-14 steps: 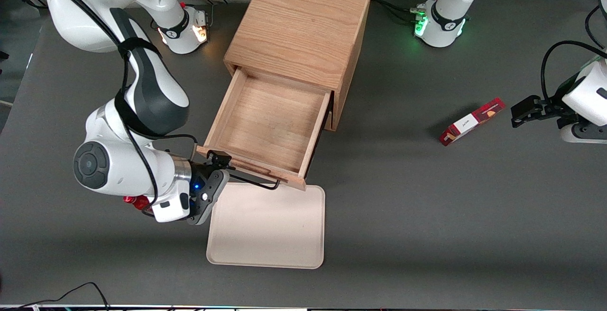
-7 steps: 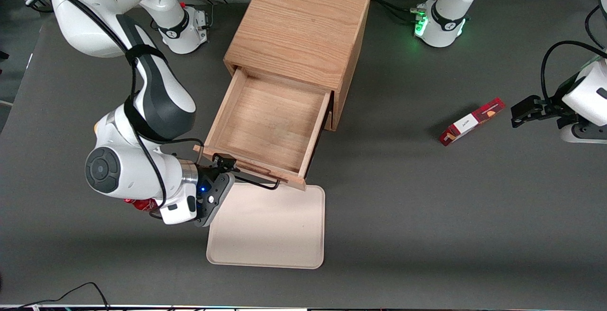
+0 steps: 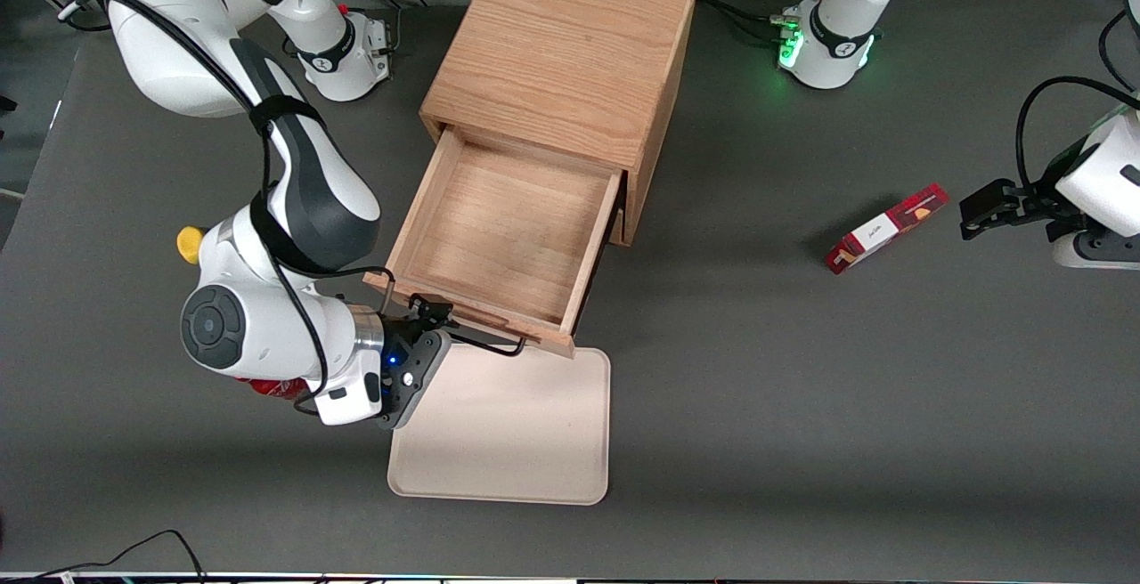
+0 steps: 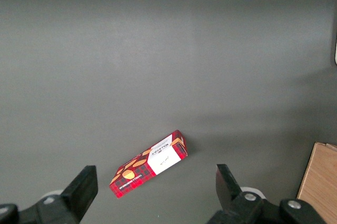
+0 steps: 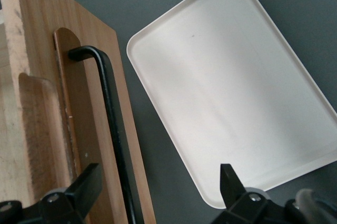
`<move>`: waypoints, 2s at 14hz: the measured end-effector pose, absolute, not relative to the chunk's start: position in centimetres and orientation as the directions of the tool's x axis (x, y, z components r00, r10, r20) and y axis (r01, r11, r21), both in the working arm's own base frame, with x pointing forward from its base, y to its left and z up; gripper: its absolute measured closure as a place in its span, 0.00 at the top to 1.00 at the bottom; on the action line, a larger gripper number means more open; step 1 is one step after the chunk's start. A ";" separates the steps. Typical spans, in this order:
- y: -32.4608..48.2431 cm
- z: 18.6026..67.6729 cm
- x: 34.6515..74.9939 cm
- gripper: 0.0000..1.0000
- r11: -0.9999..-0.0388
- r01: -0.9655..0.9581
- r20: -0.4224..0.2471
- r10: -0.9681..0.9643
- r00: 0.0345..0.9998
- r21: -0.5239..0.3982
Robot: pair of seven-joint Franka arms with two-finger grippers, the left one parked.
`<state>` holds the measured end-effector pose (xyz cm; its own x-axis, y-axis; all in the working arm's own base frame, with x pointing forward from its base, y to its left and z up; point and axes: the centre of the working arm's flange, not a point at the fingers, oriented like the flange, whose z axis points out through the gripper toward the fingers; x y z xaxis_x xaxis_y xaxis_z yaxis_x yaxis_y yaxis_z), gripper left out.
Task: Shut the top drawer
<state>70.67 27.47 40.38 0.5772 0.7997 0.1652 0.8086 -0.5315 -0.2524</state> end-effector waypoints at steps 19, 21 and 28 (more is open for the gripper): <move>28.1 37.7 70.4 1.00 -0.530 0.805 0.147 0.803 0.578 -0.266; 28.4 37.5 70.0 1.00 -0.526 0.807 0.139 0.808 0.573 -0.270; 30.1 37.7 67.5 1.00 -0.506 0.824 0.129 0.827 0.548 -0.256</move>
